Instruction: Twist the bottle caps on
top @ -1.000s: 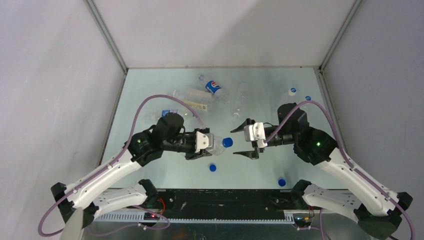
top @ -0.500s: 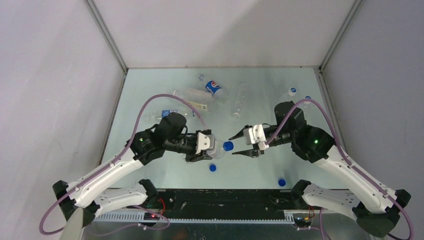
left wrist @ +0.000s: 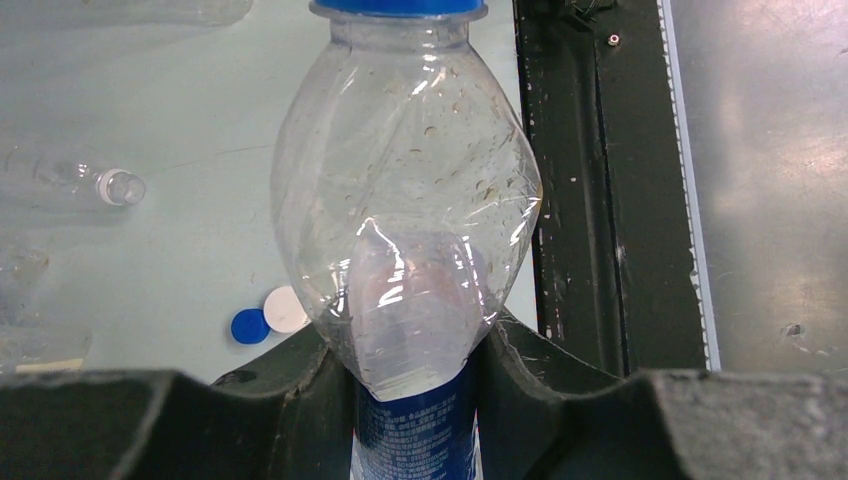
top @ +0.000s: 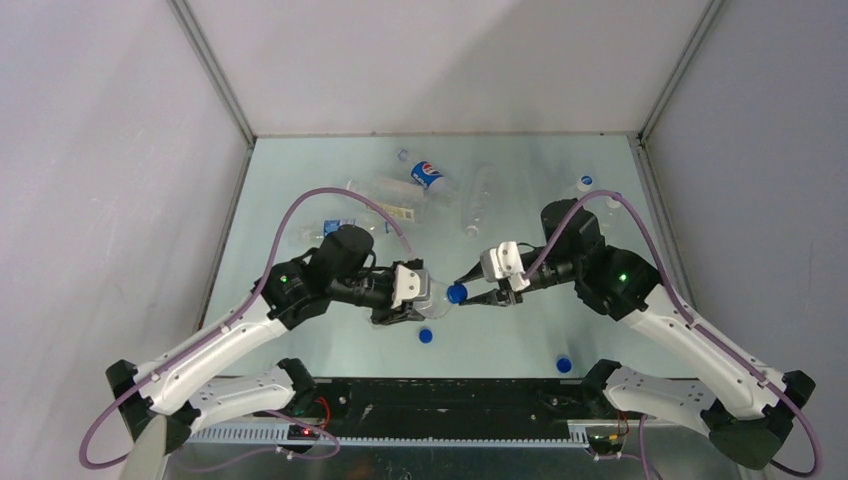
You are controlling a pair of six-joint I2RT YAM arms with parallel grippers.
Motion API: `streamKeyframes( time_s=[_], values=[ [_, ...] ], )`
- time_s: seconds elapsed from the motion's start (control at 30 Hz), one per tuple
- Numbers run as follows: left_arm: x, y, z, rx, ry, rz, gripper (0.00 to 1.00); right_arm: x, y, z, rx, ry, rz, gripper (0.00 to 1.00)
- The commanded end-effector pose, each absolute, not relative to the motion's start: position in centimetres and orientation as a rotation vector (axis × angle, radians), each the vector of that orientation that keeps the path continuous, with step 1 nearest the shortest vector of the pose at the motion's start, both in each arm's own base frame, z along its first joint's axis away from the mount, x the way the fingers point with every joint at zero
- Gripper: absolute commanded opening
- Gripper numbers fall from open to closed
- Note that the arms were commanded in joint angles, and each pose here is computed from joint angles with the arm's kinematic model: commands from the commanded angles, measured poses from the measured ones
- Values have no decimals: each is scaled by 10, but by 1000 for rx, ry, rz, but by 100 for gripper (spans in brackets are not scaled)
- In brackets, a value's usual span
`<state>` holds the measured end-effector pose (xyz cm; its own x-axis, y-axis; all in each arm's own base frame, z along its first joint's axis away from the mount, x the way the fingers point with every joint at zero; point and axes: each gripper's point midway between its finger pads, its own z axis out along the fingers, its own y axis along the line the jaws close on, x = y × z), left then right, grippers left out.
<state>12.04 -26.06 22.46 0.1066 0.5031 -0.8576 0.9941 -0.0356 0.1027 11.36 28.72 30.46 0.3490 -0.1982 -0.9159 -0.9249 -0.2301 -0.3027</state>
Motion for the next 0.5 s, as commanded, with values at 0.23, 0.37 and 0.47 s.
streamKeyframes(
  time_s=[0.23, 0.37, 0.47],
  values=[
    [172, -267, 273, 1267, 1363, -587, 14, 158, 306, 313, -1111, 1640, 1026, 0],
    [190, -264, 285, 1135, 1310, -361, 14, 186, 309, 307, -626, 1939, 1086, 0],
    [199, -260, 294, 1034, 1263, -159, 14, 200, 316, 299, -373, 1991, 1156, 0]
  ],
)
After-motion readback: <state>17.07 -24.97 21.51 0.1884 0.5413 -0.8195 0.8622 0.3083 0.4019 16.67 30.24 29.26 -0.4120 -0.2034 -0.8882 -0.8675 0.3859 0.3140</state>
